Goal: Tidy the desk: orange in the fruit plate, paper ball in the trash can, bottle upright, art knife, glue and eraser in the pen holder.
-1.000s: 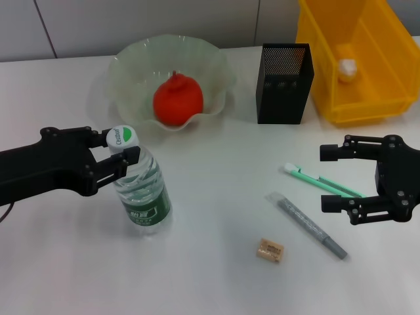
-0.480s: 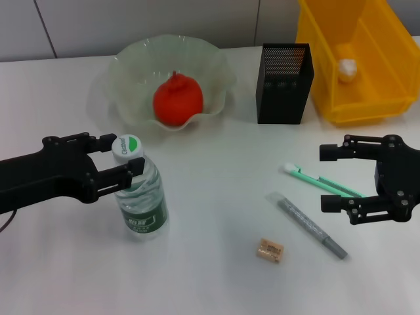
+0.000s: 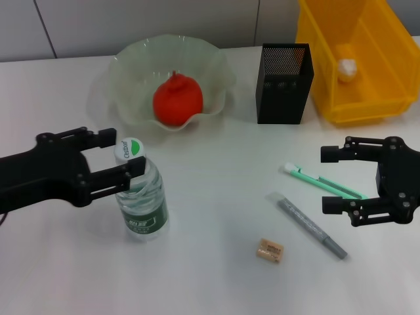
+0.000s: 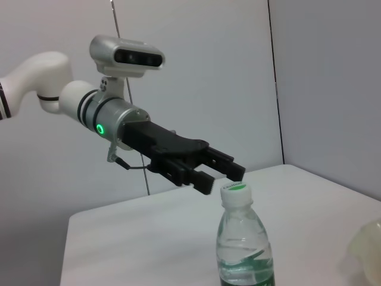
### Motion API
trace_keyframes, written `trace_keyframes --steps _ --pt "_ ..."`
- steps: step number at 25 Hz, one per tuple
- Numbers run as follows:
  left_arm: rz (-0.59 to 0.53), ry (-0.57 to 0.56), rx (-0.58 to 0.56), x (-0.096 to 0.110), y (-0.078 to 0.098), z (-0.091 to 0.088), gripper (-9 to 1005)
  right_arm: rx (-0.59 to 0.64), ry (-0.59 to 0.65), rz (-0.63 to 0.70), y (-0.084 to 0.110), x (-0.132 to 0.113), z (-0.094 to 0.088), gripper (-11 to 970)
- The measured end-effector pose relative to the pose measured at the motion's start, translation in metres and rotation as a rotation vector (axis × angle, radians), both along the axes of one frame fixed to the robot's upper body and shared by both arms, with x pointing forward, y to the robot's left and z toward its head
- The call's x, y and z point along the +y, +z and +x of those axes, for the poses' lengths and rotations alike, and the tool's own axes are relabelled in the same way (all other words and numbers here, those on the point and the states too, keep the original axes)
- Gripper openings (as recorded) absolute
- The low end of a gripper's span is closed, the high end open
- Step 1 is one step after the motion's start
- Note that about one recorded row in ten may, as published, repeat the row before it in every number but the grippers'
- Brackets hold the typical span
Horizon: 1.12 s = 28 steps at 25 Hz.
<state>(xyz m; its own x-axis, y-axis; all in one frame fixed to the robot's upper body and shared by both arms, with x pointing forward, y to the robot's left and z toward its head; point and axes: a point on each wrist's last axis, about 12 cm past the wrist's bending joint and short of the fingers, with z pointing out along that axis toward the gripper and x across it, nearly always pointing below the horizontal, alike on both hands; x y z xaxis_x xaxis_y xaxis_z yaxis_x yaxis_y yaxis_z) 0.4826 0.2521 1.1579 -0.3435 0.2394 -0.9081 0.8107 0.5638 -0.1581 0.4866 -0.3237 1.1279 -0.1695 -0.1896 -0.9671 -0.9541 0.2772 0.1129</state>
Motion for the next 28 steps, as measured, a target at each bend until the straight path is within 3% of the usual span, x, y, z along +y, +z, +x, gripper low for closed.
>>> trace_keyframes --steps 3,4,6,7,10,14,15,16,22,24,28 --pt "-0.015 -0.011 -0.006 0.002 0.002 -0.003 712 0.005 -0.004 0.003 0.001 0.0 0.001 818" --pt "-0.074 -0.004 -0.064 0.026 0.008 -0.019 720 0.013 -0.01 0.005 0.002 0.0 0.003 818" --pt "-0.084 -0.008 -0.076 0.031 0.007 -0.023 737 0.026 -0.014 0.007 0.004 0.002 0.006 818" --pt "-0.122 -0.027 -0.113 0.054 -0.003 -0.038 743 0.042 -0.023 0.007 0.006 0.002 0.01 818" --pt "-0.173 -0.046 -0.129 0.069 -0.015 -0.049 760 0.083 -0.042 -0.008 0.013 0.005 0.018 818" --pt "-0.293 -0.045 -0.194 0.1 -0.042 -0.072 783 0.19 -0.106 -0.141 0.037 0.023 0.048 818" --pt "-0.316 -0.043 -0.211 0.106 -0.047 -0.077 782 0.19 -0.106 -0.141 0.037 0.023 0.048 818" --pt "-0.332 -0.029 -0.219 0.112 -0.054 -0.082 782 0.222 -0.146 -0.213 0.048 0.035 0.062 818" --pt "-0.33 -0.011 -0.22 0.12 -0.073 -0.096 777 0.299 -0.242 -0.444 0.074 0.068 0.091 818" --pt "-0.316 -0.024 -0.219 0.117 -0.077 -0.1 776 0.343 -0.279 -0.607 0.089 0.089 0.107 818" --pt "-0.314 -0.033 -0.21 0.114 -0.079 -0.1 775 0.383 -0.309 -0.766 0.094 0.107 0.121 818"
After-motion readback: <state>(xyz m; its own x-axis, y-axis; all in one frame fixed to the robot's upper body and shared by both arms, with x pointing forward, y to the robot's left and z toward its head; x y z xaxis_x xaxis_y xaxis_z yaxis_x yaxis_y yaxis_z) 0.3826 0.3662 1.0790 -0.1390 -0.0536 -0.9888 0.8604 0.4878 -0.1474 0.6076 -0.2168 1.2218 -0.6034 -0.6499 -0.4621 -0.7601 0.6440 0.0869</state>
